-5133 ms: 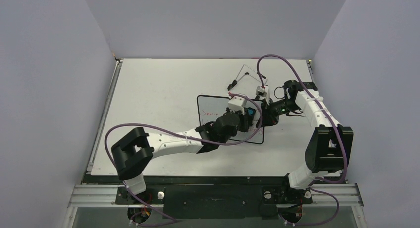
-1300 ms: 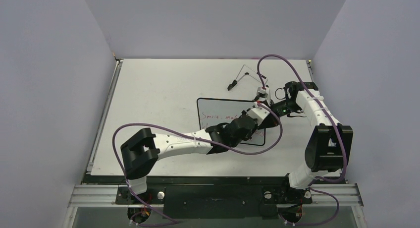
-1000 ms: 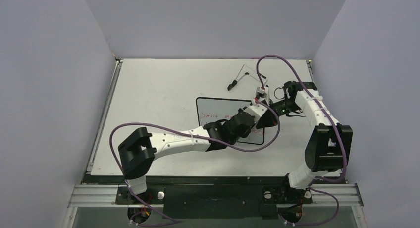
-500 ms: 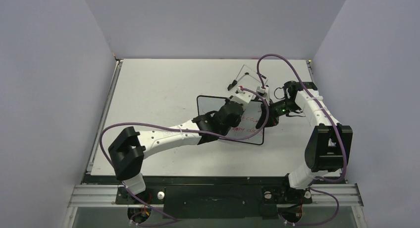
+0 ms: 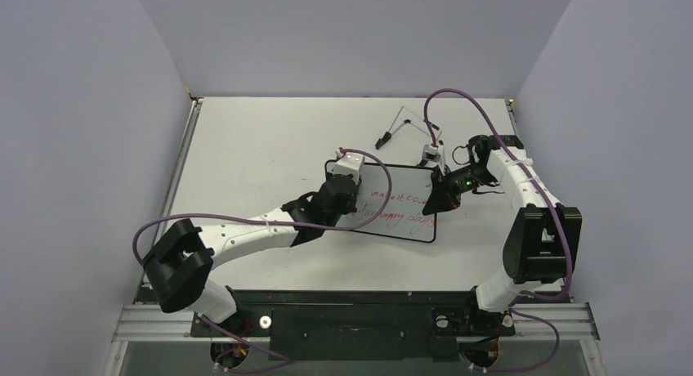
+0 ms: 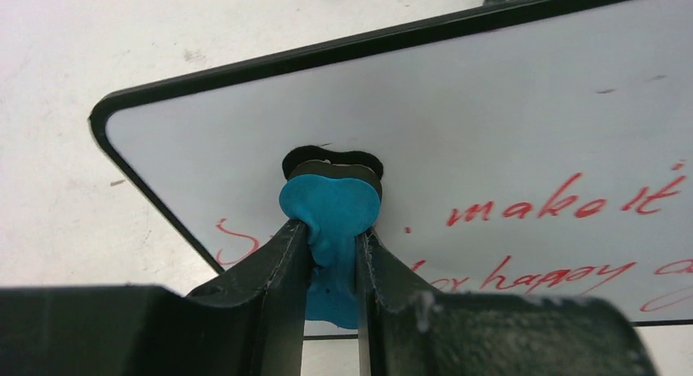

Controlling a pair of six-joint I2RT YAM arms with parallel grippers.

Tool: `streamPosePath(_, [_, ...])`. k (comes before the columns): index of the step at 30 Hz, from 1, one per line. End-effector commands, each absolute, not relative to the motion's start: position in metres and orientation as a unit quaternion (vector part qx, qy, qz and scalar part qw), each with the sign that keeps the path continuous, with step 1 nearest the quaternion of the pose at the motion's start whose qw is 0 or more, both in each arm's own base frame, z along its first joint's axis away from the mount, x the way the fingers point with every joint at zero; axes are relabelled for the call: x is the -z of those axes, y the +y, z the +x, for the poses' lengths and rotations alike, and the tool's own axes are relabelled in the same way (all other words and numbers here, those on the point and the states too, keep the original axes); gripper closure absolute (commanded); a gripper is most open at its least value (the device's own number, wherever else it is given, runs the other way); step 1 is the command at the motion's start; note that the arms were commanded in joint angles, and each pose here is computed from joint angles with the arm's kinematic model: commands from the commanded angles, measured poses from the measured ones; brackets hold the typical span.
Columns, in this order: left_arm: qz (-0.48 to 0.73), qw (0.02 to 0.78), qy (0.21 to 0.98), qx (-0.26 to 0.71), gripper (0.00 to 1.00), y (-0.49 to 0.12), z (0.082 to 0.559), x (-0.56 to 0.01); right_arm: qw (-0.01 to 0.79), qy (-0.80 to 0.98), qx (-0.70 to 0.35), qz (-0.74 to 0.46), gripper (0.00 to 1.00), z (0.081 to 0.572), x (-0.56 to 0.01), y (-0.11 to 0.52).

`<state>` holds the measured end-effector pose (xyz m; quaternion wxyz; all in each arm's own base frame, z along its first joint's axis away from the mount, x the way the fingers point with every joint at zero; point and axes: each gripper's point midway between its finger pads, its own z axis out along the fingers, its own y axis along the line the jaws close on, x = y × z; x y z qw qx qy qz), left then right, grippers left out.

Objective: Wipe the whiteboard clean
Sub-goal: Erase the whiteboard at the center of the board.

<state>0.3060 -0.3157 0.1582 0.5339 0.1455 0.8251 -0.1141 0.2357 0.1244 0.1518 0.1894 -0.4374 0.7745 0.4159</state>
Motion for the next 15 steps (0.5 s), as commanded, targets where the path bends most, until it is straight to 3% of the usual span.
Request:
streamPosePath(1, [0.064,0.548,0.819,0.157,1.00,-0.290,0.324,-0.169,0.202,0.749,-0.433,-0.459,1.00,0.224,-0.171,0.134])
streamPosePath(15, [-0.010,0.569,0.792,0.221,1.00,-0.239,0.346,-0.188,0.203,0.748,-0.432,-0.460,1.00,0.225,-0.170,0.134])
